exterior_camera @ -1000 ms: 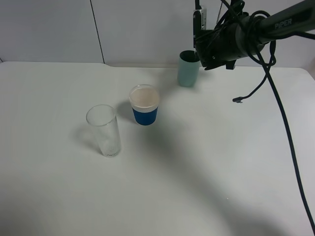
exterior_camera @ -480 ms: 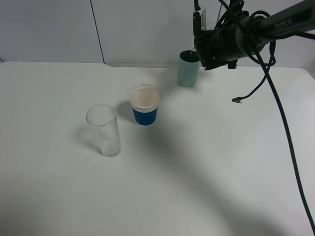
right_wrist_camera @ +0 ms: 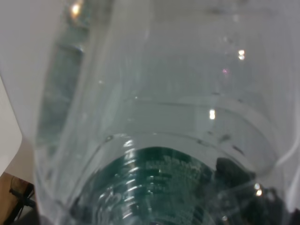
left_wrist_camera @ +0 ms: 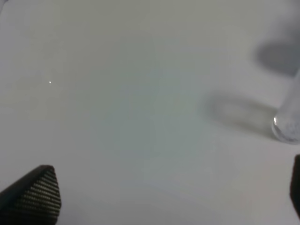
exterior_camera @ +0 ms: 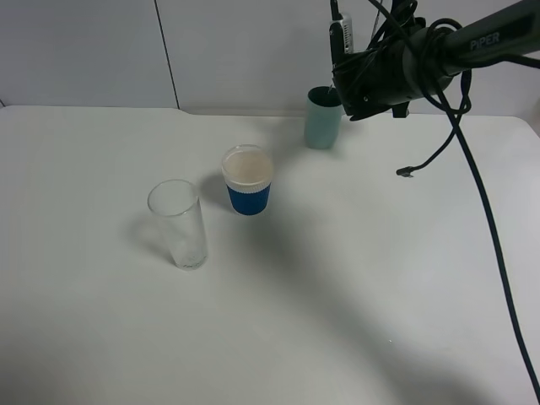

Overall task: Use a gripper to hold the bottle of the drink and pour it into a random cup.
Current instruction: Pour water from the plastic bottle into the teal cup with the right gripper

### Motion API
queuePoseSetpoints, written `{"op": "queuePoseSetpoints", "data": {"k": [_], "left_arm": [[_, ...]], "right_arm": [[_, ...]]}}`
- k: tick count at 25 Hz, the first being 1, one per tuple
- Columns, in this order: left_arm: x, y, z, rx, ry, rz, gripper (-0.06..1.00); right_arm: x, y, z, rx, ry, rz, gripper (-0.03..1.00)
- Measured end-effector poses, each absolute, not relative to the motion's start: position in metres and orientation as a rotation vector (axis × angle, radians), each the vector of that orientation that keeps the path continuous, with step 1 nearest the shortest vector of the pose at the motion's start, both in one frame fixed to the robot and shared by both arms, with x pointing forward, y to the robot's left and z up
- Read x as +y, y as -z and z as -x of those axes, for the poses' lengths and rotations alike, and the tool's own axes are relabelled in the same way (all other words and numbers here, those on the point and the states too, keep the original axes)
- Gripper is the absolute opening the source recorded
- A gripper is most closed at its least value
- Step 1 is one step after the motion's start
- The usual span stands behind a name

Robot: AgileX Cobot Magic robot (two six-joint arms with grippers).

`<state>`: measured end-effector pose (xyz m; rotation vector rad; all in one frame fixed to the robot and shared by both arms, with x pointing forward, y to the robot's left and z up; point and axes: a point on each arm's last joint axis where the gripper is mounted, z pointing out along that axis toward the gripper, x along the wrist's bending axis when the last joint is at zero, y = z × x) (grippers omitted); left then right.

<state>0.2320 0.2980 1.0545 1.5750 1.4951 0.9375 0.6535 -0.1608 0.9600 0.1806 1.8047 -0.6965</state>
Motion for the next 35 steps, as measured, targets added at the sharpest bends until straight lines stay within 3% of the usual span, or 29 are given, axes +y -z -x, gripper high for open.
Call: {"op": "queuePoseSetpoints", "data": {"k": [35], "left_arm": [[0.2991,-1.0544,-0.232,1.5,-0.952,-1.577,0.99]], "right_arm": [[-0.1616,-0.9608,-0.6531,1.825,0.816,-0.05,0.53]]}}
